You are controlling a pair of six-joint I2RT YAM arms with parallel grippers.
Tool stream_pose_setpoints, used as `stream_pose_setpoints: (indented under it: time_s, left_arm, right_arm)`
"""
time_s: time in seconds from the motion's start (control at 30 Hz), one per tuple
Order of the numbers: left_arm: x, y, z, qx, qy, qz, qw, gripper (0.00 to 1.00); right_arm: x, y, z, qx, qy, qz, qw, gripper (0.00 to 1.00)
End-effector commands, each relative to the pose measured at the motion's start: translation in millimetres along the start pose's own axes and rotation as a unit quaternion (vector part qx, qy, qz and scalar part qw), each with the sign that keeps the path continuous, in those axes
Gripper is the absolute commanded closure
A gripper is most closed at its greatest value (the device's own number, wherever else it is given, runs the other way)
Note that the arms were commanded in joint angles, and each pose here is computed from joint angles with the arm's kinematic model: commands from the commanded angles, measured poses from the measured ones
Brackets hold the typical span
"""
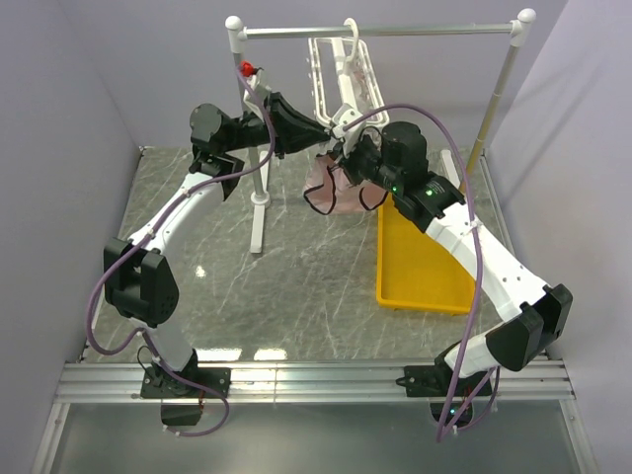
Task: Clip the underwear to the hanger
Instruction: Open the clamp at the hanger, then clamp the underwear onto the hanger.
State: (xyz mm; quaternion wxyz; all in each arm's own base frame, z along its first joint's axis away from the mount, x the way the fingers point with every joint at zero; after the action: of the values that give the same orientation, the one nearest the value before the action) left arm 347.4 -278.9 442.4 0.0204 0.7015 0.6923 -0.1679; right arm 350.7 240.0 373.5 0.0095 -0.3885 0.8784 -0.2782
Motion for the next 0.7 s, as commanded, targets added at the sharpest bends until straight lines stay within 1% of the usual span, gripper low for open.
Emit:
stream_pose_setpoints:
  time_s: [0.0,0.6,0.67]
  left_arm:
    - [-1.7,-4.2,-2.6,-0.021,-0.007,0.008,1.0,1.0]
    - [-1.1,-0.9,8.6,-0.027,0.01,0.005,1.0,1.0]
    - [-0.6,-1.9,8.4,-0.033,0.012,0.005,0.999,0.97]
  right_arm:
    - [8.4,-13.4,-28.6,-0.008,-0.033,0.023,0.999,1.0]
    - [16.1,-11.9,-45.4,-0.029,-0.05,0.007,0.998,1.0]
    - [17.4,-12.0,-47.2,-0.029,-0.053,0.007,0.998,1.0]
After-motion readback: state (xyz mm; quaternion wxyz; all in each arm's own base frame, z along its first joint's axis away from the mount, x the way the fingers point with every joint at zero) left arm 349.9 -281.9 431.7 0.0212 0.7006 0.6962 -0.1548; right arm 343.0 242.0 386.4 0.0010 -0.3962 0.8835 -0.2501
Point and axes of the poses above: each gripper's point midway between its finger pads, its own x axis back along the fingers, its own y axis along the line the jaws close on, z = x × y, the point moved 4 cm from there along x, back along the fingers, and after that the axes turned 10 degrees about x, right-handed, at the moved point
